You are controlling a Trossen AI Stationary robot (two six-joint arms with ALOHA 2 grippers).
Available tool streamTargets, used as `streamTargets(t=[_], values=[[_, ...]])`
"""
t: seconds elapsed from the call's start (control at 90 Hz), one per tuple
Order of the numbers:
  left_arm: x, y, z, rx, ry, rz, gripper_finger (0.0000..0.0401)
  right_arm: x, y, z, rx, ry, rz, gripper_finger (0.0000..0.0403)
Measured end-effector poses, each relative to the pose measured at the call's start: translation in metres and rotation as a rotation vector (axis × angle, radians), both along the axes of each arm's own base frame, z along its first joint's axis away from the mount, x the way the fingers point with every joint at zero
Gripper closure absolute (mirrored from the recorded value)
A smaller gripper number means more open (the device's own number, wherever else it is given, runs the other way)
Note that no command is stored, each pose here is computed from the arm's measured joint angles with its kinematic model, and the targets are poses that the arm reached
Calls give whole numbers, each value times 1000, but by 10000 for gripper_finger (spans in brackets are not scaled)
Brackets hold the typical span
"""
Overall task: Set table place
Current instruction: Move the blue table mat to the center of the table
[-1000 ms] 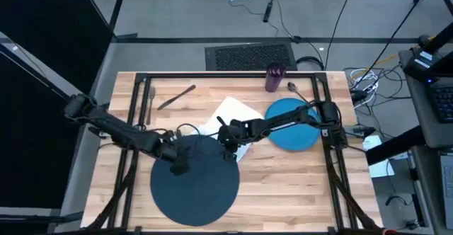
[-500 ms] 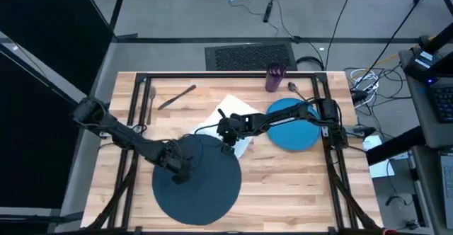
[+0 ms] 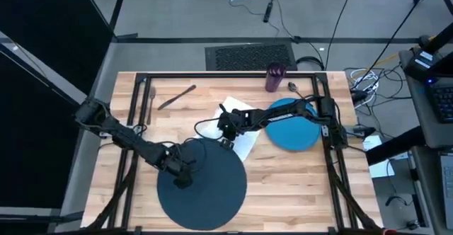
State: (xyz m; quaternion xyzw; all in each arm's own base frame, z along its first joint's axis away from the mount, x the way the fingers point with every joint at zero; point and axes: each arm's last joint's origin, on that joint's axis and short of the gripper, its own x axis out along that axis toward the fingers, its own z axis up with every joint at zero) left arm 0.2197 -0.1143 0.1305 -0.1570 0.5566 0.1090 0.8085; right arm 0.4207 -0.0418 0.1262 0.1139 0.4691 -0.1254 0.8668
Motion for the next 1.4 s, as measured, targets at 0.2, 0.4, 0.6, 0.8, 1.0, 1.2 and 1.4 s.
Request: streamTargets(t=[0.2,0.4,0.6,0.8,1.0,1.2,1.4], values=[[2,-1,0,0,-19,-15,311,1,-9,-4,-33,-3,-39,342],[3,-1,0,7,-35,-19,311,2,-24,-2,-66,-40,-92,342],[6,0,1,21,-67,-22,311,1,-41,-2,-96,-59,-149,342],[12,3,2,19,-114,-38,311,-1,-56,-1,-139,-72,-217,342],[17,7,4,66,-152,-52,311,-1,-62,1,-162,-92,-235,342],[10,13,22,172,-85,-52,311,0,-53,20,-174,-142,-199,342],[-7,20,37,217,19,15,311,-2,-23,37,-122,-129,-103,342]])
